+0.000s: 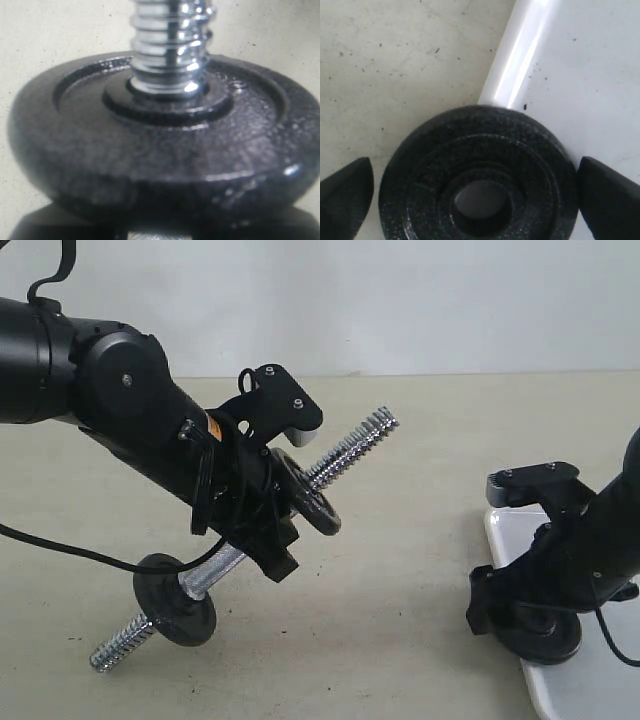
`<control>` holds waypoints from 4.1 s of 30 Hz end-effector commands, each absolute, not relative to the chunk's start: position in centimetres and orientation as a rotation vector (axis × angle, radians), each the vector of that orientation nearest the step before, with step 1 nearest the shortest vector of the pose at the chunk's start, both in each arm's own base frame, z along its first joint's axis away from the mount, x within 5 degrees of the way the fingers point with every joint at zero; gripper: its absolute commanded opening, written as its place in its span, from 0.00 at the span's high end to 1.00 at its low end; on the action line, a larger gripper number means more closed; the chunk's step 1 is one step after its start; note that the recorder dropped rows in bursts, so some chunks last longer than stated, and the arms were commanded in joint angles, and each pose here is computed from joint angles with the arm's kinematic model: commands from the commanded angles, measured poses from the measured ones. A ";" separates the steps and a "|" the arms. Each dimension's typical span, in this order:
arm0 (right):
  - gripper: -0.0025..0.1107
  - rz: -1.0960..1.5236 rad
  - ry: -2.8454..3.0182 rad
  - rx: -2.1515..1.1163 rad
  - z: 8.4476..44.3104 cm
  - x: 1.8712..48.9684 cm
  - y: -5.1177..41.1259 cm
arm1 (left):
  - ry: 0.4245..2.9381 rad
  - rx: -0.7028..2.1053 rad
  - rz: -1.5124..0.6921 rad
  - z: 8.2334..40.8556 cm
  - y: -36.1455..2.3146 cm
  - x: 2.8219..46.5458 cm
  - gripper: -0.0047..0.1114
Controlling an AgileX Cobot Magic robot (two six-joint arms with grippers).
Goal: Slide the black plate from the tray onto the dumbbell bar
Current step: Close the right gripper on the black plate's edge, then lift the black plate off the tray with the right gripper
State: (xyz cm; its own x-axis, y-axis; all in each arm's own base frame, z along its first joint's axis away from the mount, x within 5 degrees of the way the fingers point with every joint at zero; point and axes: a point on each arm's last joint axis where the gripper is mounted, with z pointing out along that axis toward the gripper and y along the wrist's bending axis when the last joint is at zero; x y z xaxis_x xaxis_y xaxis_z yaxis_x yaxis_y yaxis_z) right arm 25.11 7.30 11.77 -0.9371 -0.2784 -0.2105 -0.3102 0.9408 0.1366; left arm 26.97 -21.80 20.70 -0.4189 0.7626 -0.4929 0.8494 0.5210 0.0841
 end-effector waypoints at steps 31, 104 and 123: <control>0.05 0.259 3.137 -0.419 9.5 21.9 6.7 | 2.158 1.221 -0.268 23.9 -22.1 27.3 0.92; 0.98 0.342 2.748 -0.699 15.0 23.2 7.7 | 2.218 1.315 -0.312 23.4 -22.0 26.4 0.92; 0.98 0.360 2.573 -0.752 20.3 24.3 8.3 | 2.131 1.462 -0.262 23.3 -21.9 26.3 0.92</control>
State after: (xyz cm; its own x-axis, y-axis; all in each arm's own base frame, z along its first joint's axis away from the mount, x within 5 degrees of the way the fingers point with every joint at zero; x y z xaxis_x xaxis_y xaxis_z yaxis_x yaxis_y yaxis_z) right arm 23.46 7.91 18.36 -0.7924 -0.4476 -0.4144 -0.5405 0.8301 0.1370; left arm 25.94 -21.64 20.39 -0.3215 0.8491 -0.4192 0.9232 0.3796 0.0609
